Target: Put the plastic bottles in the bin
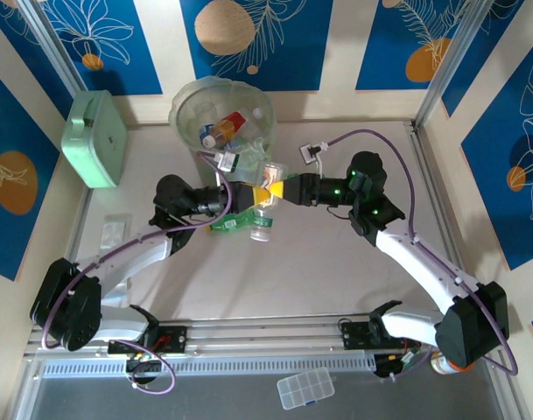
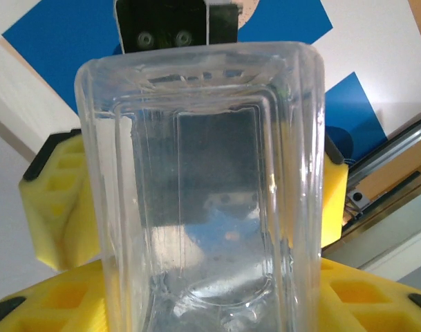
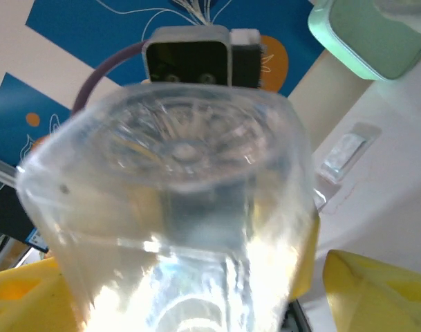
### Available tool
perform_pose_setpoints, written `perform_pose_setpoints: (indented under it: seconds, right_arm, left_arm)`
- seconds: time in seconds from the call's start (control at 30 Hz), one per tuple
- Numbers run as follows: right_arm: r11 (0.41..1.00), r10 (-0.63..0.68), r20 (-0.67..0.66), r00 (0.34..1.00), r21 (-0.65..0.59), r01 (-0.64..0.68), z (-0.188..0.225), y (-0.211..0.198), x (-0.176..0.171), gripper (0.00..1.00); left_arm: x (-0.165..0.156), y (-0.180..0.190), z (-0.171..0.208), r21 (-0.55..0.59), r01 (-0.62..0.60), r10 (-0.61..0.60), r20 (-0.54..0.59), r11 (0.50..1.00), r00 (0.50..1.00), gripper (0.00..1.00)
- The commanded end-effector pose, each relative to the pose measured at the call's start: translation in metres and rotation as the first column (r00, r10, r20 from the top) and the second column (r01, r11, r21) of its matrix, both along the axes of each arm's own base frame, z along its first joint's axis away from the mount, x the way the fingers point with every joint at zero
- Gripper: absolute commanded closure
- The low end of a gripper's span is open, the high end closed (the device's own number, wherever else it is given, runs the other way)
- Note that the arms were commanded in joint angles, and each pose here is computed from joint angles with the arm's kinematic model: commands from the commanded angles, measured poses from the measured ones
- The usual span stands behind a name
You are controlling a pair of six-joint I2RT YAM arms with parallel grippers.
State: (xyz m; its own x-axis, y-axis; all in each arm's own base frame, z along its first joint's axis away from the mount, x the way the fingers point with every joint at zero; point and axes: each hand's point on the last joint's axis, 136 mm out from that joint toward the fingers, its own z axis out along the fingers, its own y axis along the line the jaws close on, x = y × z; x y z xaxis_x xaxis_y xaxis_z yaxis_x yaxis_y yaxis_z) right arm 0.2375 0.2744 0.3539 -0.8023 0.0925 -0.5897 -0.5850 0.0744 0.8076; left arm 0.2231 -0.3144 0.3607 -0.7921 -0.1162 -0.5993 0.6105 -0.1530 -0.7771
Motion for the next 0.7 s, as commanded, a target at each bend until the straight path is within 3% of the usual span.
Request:
perform_pose_setpoints:
  seconds: [0.0,0.1,0.3,0.4,0.5,0.63,0.67]
  right_arm:
    - [0.994,-0.104,0.059,0.993,-0.028,0.106,0.013,-0.016,0.006,0.16]
    - [0.966,-0.247,0.089,0.965,-0.054,0.252,0.012,-0.035,0.017,0.16]
    - [0.872,-0.455,0.087,0.886,-0.155,0.464,-0.003,-0.069,0.036,0.18]
    - [0.823,-0.521,0.087,0.849,-0.213,0.527,-0.013,-0.083,0.042,0.19]
    - [0.796,-0.553,0.085,0.829,-0.243,0.555,-0.019,-0.091,0.045,0.19]
    - [0.792,-0.551,0.096,0.829,-0.25,0.556,-0.02,-0.091,0.043,0.19]
    - [0.794,-0.548,0.098,0.83,-0.249,0.554,-0.021,-0.091,0.042,0.19]
  left_arm:
    - [0.011,0.013,0.03,-0.024,-0.089,0.091,0.105,0.996,0.99,0.59]
    - [0.037,0.032,0.047,-0.055,-0.197,0.202,0.115,0.979,0.973,0.67]
    - [0.097,0.057,0.07,-0.075,-0.41,0.416,0.09,0.909,0.905,0.99]
    - [0.133,0.077,0.072,-0.075,-0.559,0.562,0.042,0.826,0.826,1.0]
    - [0.167,0.103,0.067,-0.044,-0.721,0.721,-0.031,0.691,0.693,1.0]
    - [0.205,0.135,0.052,0.149,-0.861,0.873,-0.118,0.487,0.474,1.0]
    - [0.213,0.144,0.044,0.221,-0.878,0.904,-0.155,0.425,0.398,1.0]
